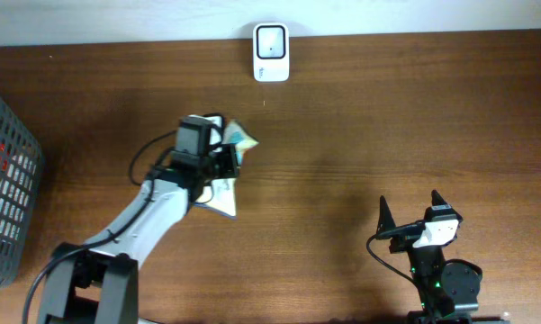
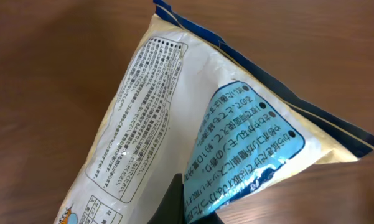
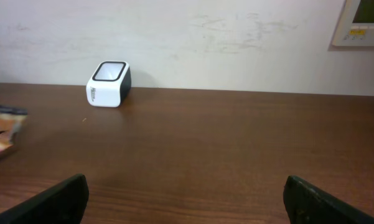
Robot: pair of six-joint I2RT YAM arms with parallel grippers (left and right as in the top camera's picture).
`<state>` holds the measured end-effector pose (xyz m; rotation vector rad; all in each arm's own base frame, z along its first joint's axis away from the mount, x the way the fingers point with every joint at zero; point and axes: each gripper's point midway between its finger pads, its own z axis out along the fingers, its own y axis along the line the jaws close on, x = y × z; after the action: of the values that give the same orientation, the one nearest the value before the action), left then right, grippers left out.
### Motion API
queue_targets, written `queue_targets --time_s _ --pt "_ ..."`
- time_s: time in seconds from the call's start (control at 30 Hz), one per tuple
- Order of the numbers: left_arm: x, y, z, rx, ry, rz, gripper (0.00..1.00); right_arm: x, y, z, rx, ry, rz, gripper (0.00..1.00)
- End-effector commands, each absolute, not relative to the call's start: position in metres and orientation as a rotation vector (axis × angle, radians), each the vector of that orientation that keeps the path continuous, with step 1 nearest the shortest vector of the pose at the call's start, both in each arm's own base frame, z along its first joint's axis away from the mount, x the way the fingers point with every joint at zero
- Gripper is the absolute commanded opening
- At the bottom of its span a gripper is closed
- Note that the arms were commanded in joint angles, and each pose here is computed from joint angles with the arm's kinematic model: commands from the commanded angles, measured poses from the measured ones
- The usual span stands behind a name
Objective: Scan the item barcode
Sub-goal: 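Carry the snack bag to table center and release it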
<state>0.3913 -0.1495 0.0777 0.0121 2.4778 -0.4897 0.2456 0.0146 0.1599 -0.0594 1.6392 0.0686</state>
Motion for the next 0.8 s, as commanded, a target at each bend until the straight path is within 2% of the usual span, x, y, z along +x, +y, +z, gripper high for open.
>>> queue_targets --time_s 0.0,0.2,0.27,0.3,0.37,0.4,0.43,0.47,0.53,0.63,0.73,0.77 --pt "0.381 -0.205 0.091 0.118 2.423 -0.624 0.0 0.246 0.016 0.157 -0.063 1.641 0.075 0.99" --pt "0.362 -0.258 0.1 0.264 2.348 -0.596 0.0 0.246 0.016 0.157 -0.063 1.641 0.075 0.99" --pt "0.357 -0.269 0.103 0.294 2.333 -0.607 0.02 0.246 0.016 0.157 -0.063 1.641 0.075 0.99" --pt "0.354 -0.273 0.103 0.307 2.33 -0.614 0.07 0.246 0.016 0.157 -0.063 1.641 0.075 0.99" --pt "0.351 -0.277 0.103 0.32 2.33 -0.619 0.45 0.246 0.016 0.157 -0.063 1.641 0.075 0.99" --pt "0.351 -0.277 0.103 0.32 2.33 -0.62 0.74 0.246 0.016 0.157 -0.063 1.641 0.075 0.99" --pt "0.352 -0.277 0.104 0.321 2.327 -0.621 0.94 0.246 0.016 0.157 -0.063 1.641 0.075 0.99" --pt "0.353 -0.277 0.105 0.328 2.319 -0.62 0.99 0.246 0.016 0.157 -0.063 1.641 0.075 0.99" --pt "0.359 -0.275 0.116 0.402 2.284 -0.585 0.99 0.246 0.016 0.157 -0.063 1.641 0.075 0.99" --pt "0.388 -0.227 0.161 0.363 2.342 -0.453 0.99 0.246 0.016 0.157 -0.063 1.641 0.075 0.99" --pt "0.421 -0.162 0.236 0.319 2.333 -0.309 0.99 0.246 0.016 0.157 -0.063 1.641 0.075 0.99" --pt "0.435 -0.121 0.281 0.234 2.289 -0.254 0.99 0.246 0.016 0.157 -0.063 1.641 0.075 0.99"
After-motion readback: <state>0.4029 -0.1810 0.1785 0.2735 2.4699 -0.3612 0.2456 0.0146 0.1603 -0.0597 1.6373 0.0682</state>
